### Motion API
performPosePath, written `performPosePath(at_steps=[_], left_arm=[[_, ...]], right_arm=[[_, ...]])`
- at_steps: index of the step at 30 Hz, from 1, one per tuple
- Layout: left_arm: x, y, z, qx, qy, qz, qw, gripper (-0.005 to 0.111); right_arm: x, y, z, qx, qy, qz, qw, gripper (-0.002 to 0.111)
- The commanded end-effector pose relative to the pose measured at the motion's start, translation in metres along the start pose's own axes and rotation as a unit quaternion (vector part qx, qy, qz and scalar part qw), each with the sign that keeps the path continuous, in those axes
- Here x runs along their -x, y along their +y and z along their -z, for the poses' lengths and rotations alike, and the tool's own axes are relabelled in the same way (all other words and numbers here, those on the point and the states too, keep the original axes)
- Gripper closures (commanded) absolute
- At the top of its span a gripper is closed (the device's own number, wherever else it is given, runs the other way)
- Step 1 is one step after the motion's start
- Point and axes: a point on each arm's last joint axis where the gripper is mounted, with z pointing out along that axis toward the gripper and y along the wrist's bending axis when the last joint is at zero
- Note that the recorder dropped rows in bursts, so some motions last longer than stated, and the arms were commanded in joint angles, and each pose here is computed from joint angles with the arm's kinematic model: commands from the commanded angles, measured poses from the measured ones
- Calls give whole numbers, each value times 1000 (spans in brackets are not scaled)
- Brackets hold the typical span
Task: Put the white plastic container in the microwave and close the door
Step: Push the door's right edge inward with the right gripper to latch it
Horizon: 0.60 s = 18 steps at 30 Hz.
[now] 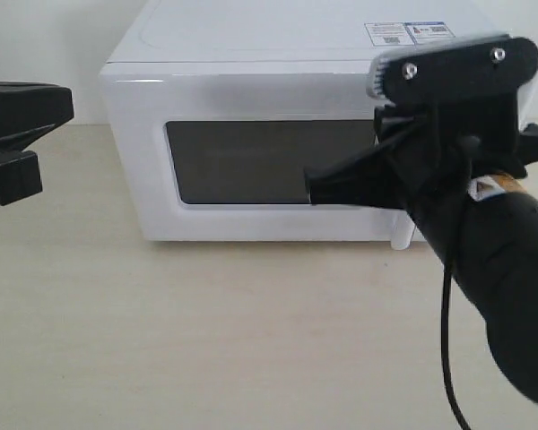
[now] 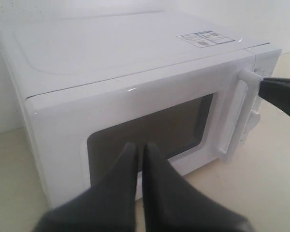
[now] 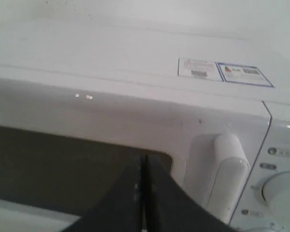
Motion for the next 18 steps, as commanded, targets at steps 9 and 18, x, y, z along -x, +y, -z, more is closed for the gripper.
performPosePath(at_steps=[9,18], left_arm=[[1,5,2,15,-8,-4,1000,102],[1,5,2,15,-8,-4,1000,102]], right_arm=[[-17,-7,25,19,13,18,1000,109],[-17,-7,25,21,15,15,1000,109]])
